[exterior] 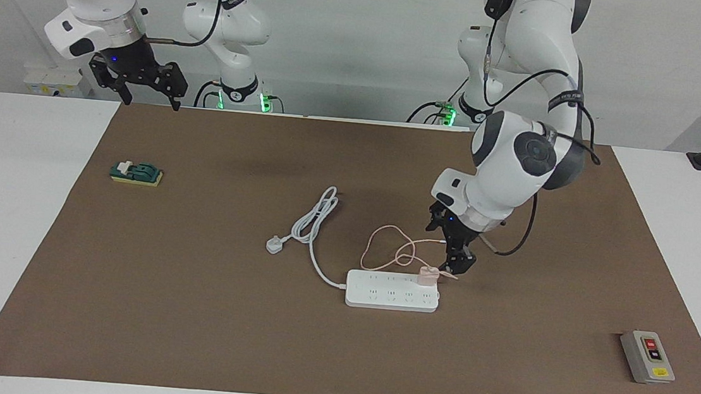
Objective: Plug charger into power strip
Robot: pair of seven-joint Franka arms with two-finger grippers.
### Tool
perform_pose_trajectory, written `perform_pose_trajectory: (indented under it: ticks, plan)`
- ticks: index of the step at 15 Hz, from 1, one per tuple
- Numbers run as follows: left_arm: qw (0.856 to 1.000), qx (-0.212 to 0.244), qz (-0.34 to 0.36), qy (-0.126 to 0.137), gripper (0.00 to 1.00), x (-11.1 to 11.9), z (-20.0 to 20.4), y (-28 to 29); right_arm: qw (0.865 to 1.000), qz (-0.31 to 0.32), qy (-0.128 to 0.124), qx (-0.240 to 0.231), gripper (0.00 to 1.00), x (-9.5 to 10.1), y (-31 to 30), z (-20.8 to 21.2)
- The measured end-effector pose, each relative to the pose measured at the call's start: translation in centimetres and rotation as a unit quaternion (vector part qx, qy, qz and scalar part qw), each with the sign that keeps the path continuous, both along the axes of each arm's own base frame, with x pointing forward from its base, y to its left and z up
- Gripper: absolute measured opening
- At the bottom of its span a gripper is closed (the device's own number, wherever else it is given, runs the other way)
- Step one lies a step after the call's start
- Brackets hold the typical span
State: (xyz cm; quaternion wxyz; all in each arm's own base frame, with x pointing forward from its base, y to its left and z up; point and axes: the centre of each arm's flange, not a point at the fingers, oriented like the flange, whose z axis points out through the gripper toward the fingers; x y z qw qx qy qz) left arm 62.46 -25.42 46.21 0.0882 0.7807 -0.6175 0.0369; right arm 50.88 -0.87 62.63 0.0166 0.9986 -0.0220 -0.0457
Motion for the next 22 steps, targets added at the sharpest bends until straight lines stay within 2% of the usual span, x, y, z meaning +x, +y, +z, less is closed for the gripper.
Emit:
perform_pose_trajectory:
  ticks: [4,8,10,12,15,18,19,20,22]
  plan:
    - [0.993,0.020,0.110,0.041,1.00,-2.0,6.2,5.7,1.000,0.000,0.000,0.000,1.00,0.0,0.0,0.0]
    - [0.973,0.038,0.214,0.071,1.00,-3.4,10.4,13.2,1.000,0.000,0.000,0.000,1.00,0.0,0.0,0.0]
    - [0.949,0.054,0.298,0.086,1.00,-4.3,11.9,15.8,1.000,0.000,0.000,0.000,1.00,0.0,0.0,0.0]
    - [0.914,0.080,0.389,0.087,1.00,-4.7,12.6,17.4,1.000,0.000,0.000,0.000,1.00,0.0,0.0,0.0]
    - [0.872,0.100,0.474,0.073,1.00,-5.2,13.8,18.3,1.000,0.000,0.000,0.000,1.00,0.0,0.0,0.0]
    - [0.816,0.139,0.559,0.047,1.00,-5.2,14.2,20.0,1.000,0.000,0.000,0.000,1.00,0.0,0.0,0.0]
    - [0.803,0.143,0.576,0.045,1.00,-5.2,14.1,20.4,1.000,0.000,0.000,0.000,1.00,0.0,0.0,0.0]
    - [0.797,0.145,0.585,0.045,1.00,-5.2,14.0,20.5,1.000,0.000,0.000,0.000,1.00,0.0,0.0,0.0]
    - [0.794,0.147,0.588,0.047,1.00,-5.3,13.8,20.1,1.000,0.000,0.000,0.000,1.00,0.0,0.0,0.0]
